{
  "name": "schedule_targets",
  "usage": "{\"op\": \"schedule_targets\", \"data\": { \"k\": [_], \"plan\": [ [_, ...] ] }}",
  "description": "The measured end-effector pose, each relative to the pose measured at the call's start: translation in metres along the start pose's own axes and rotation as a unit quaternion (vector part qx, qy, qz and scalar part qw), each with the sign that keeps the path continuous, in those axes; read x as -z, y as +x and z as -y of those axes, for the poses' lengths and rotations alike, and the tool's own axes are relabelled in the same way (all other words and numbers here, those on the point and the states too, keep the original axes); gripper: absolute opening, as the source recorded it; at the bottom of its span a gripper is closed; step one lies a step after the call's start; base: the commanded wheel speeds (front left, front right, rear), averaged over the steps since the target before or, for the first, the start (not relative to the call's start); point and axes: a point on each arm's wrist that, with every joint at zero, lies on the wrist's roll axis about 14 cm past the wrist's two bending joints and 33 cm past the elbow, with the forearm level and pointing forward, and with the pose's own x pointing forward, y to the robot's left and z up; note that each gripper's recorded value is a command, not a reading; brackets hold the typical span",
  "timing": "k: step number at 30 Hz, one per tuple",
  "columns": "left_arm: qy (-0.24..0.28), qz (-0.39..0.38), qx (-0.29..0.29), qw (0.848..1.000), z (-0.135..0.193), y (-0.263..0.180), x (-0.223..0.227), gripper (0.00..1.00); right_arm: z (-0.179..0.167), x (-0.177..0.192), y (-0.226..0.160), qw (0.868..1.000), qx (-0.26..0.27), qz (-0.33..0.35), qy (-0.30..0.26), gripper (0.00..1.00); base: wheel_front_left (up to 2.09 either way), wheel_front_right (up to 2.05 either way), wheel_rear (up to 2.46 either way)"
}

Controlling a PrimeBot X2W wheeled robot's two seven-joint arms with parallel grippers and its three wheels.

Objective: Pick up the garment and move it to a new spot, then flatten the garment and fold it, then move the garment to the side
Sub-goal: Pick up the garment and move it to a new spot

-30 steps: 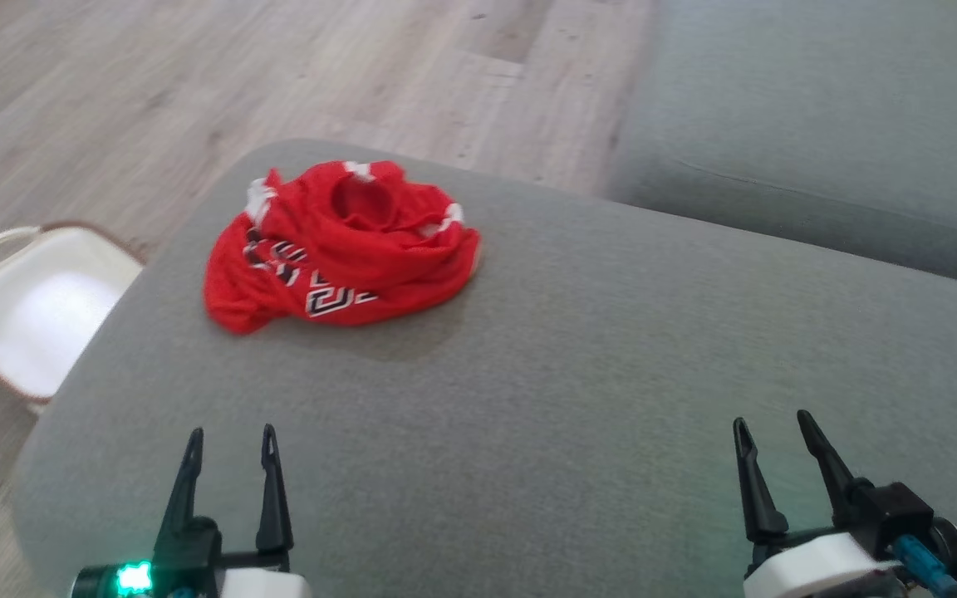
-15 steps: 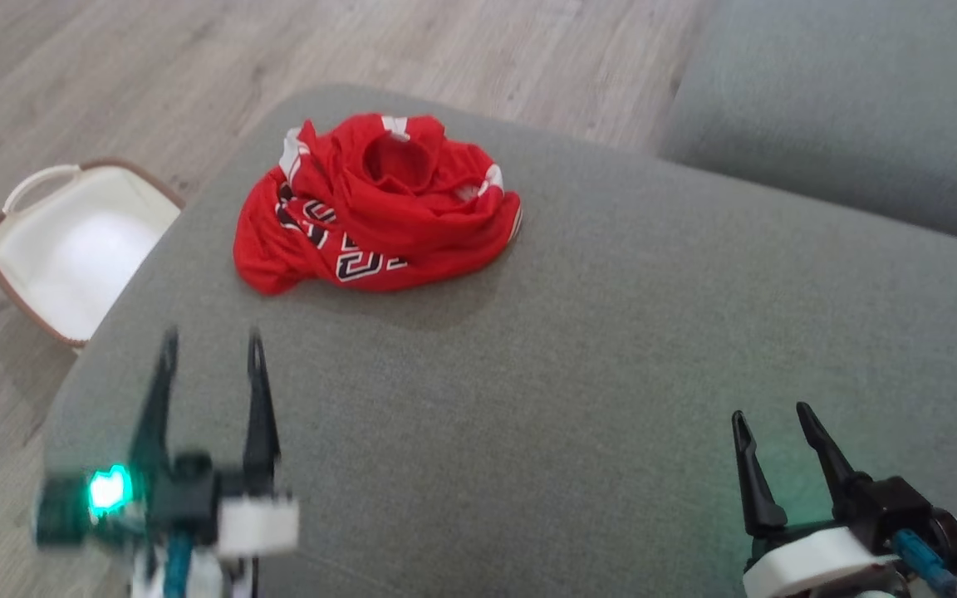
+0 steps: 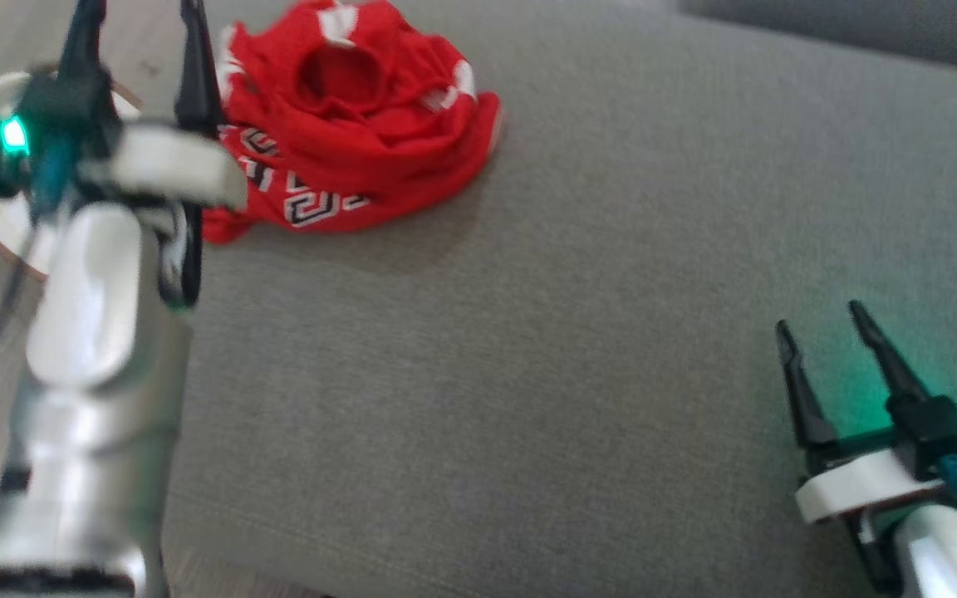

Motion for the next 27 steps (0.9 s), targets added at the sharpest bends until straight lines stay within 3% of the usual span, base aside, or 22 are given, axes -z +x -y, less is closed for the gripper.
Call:
{"op": "schedule_targets", "data": {
  "k": [6,12,14,15,22,27],
  "plan": [
    [-0.034,-0.175,0.041,0.983,0.038,0.034,0.081,1.0,0.033,0.03,-0.005,0.999,0.019,-0.031,-0.014,1.0,0.0,0.0,0.0],
    [-0.048,-0.362,0.073,0.928,0.073,0.007,0.17,1.0,0.048,0.037,-0.007,0.999,0.034,-0.032,-0.014,1.0,0.0,0.0,0.0],
    [-0.044,-0.389,0.073,0.917,0.075,-0.002,0.186,1.0,0.05,0.037,-0.007,0.999,0.037,-0.03,-0.014,1.0,0.0,0.0,0.0],
    [-0.041,-0.387,0.07,0.918,0.074,-0.001,0.188,0.0,0.052,0.036,-0.007,0.999,0.039,-0.029,-0.014,1.0,0.0,0.0,0.0],
    [-0.06,-0.255,0.062,0.963,0.07,0.041,0.137,0.0,0.053,0.032,-0.009,0.999,0.042,-0.026,-0.017,1.0,0.0,0.0,0.0],
    [-0.07,-0.167,0.087,0.98,0.075,0.059,0.079,0.0,0.045,0.013,-0.014,0.999,0.051,-0.008,-0.009,1.0,0.0,0.0,0.0]
  ]
}}
